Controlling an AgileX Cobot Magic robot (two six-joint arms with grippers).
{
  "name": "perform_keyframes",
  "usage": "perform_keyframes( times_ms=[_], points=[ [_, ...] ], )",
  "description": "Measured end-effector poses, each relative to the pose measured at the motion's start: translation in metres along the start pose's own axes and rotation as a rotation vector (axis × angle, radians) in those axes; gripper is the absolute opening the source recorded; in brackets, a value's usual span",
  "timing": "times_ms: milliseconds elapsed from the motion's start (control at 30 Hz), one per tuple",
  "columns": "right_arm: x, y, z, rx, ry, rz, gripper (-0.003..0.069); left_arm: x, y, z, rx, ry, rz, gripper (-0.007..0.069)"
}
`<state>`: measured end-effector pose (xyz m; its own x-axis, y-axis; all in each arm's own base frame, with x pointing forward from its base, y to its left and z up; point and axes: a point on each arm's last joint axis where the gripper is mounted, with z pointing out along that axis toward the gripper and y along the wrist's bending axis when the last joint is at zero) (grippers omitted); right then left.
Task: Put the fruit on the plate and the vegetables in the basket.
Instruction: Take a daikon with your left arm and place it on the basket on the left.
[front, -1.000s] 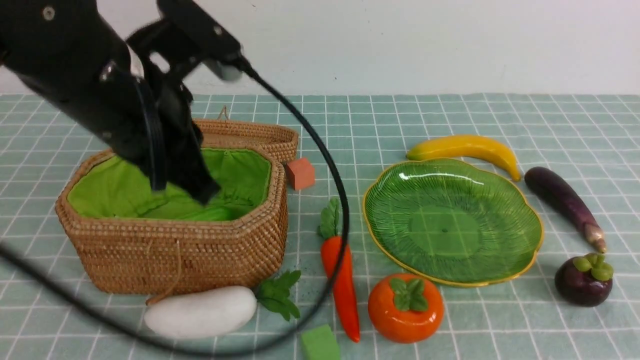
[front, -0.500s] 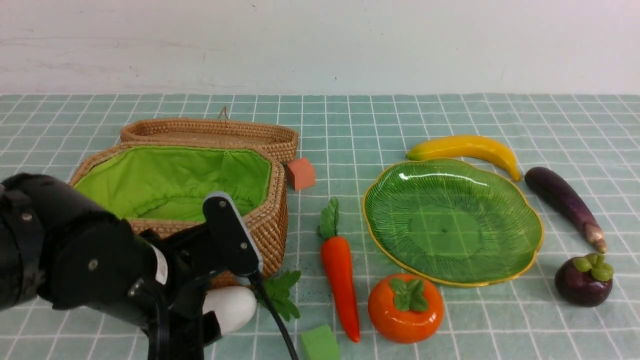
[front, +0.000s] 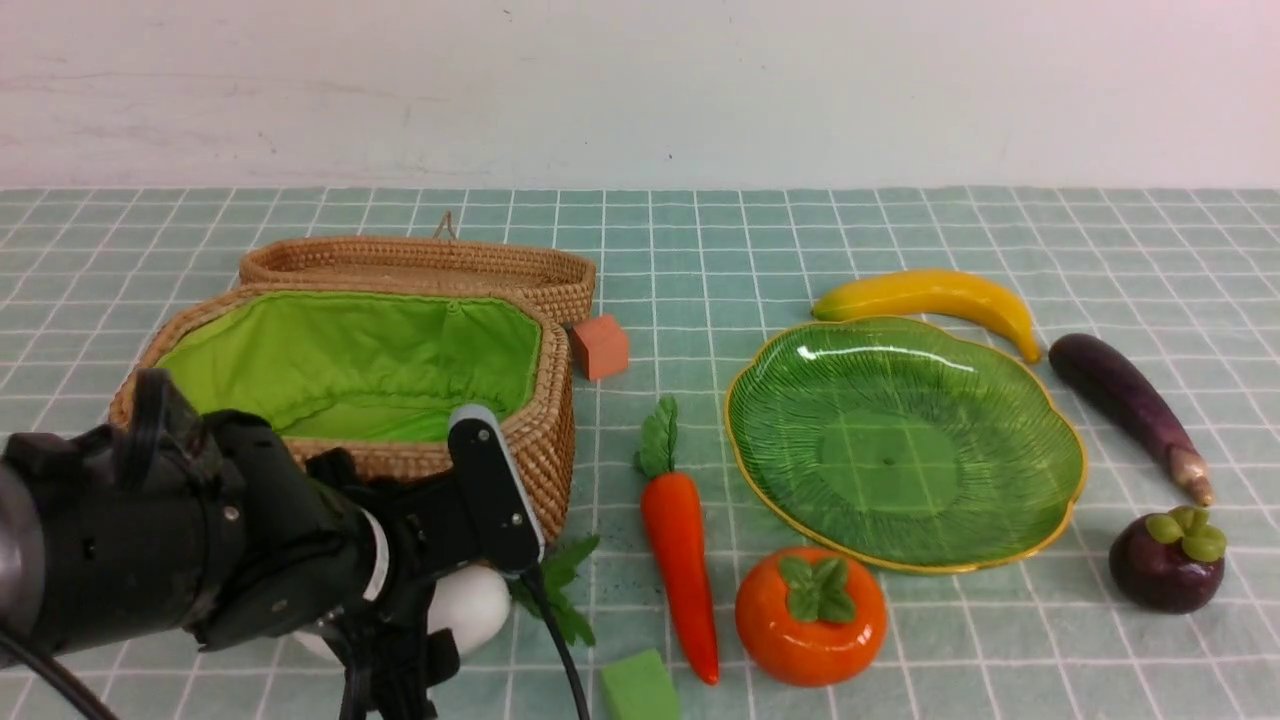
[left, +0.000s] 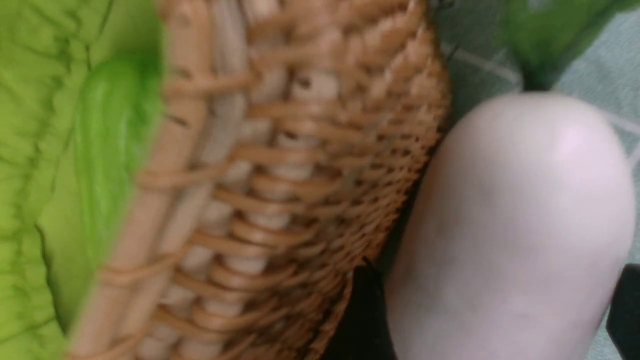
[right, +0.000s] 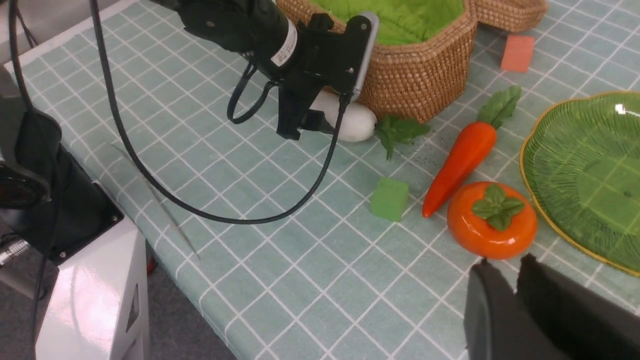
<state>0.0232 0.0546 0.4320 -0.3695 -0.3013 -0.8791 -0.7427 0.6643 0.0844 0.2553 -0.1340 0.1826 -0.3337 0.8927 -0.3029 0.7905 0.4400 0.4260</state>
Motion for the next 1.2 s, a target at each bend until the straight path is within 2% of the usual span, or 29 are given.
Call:
perform_keyframes(
  times_ms=[267, 367, 433, 600, 833, 900, 1033, 1167, 1200],
  points=[
    [0.000, 0.003, -0.001, -0.018, -0.013, -0.001, 0.0088, 0.005, -0.007, 0.022, 0.033, 0.068, 0.014, 0.0581],
    [0.001, 0.005, -0.004, -0.019, -0.025, -0.009, 0.0088, 0.005, -0.007, 0.022, 0.035, 0.072, 0.005, 0.0499],
    [0.002, 0.006, -0.006, -0.018, -0.029, -0.016, 0.0088, 0.005, -0.007, 0.021, 0.038, 0.078, -0.008, 0.0498],
    [0.004, 0.009, -0.010, -0.014, -0.045, -0.039, 0.0088, -0.001, -0.012, 0.002, 0.032, 0.070, -0.001, 0.0498],
    [0.004, 0.010, -0.012, -0.010, -0.056, -0.044, 0.0088, -0.020, -0.026, -0.061, 0.010, -0.059, 0.013, 0.0498],
    [0.003, 0.010, -0.012, -0.004, -0.070, -0.044, 0.0088, -0.025, -0.020, -0.080, -0.012, -0.076, -0.003, 0.0498],
    [-0.003, 0.007, -0.013, 0.023, -0.134, -0.042, 0.0088, -0.039, 0.031, -0.130, -0.192, -0.117, -0.007, 0.0498],
    [-0.012, 0.005, -0.014, 0.051, -0.232, -0.035, 0.0088, -0.042, 0.078, -0.141, -0.286, -0.096, -0.018, 0.0498],
    [-0.012, 0.005, -0.015, 0.054, -0.241, -0.034, 0.0088, -0.042, 0.080, -0.140, -0.288, -0.093, -0.017, 0.0498]
  ],
)
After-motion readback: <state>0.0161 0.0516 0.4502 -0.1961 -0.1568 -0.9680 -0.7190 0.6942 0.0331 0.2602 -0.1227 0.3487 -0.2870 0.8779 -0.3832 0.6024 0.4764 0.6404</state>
